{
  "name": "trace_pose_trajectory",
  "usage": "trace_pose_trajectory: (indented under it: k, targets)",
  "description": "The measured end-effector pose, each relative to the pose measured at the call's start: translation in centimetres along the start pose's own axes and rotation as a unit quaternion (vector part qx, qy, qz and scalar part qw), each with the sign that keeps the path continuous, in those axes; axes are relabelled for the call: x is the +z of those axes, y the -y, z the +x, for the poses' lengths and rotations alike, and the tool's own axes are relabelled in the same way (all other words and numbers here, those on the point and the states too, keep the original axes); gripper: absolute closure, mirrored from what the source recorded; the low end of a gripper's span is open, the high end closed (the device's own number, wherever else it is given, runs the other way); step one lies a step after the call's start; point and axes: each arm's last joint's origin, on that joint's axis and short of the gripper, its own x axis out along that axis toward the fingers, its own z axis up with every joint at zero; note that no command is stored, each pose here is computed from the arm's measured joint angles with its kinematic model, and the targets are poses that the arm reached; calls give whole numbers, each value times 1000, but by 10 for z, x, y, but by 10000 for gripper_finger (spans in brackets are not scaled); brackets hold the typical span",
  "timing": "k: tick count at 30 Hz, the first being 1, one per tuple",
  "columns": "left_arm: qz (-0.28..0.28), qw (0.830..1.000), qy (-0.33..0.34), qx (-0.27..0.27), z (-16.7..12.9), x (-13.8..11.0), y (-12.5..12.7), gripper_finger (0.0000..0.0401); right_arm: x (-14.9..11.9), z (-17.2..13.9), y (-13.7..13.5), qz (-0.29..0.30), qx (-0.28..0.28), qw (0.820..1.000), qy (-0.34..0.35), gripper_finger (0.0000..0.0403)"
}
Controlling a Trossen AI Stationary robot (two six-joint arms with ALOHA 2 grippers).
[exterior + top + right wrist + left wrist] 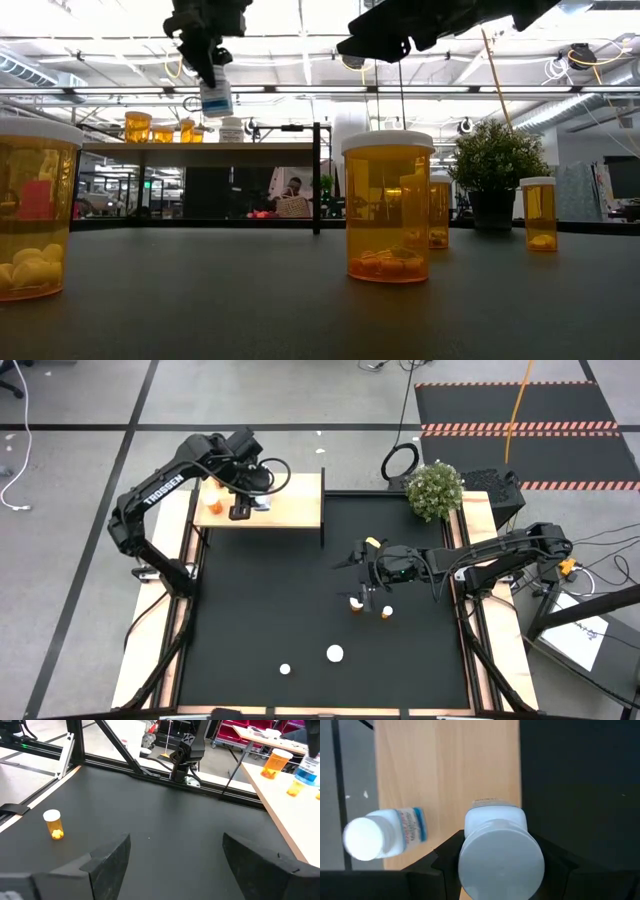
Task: Pick and place medicine bottles onto shelf by color
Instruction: Put the white pill bottle on the shelf aligned with the other white pill bottle
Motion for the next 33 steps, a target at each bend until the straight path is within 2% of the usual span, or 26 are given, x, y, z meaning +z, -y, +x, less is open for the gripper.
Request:
trace_pose_trajectory:
  k: [11, 21, 33]
  targets:
    - [-5, 1000, -2, -2, 16, 3, -14, 217, 0, 0, 0, 0, 0, 1000, 0, 94]
    - [-28, 999, -20, 6, 28, -5, -33, 217, 0, 0, 0, 0, 0, 1000, 0, 94]
    - [-45, 999, -6, -12, 29, -4, -33, 217, 0, 0, 0, 0, 0, 1000, -1, 94]
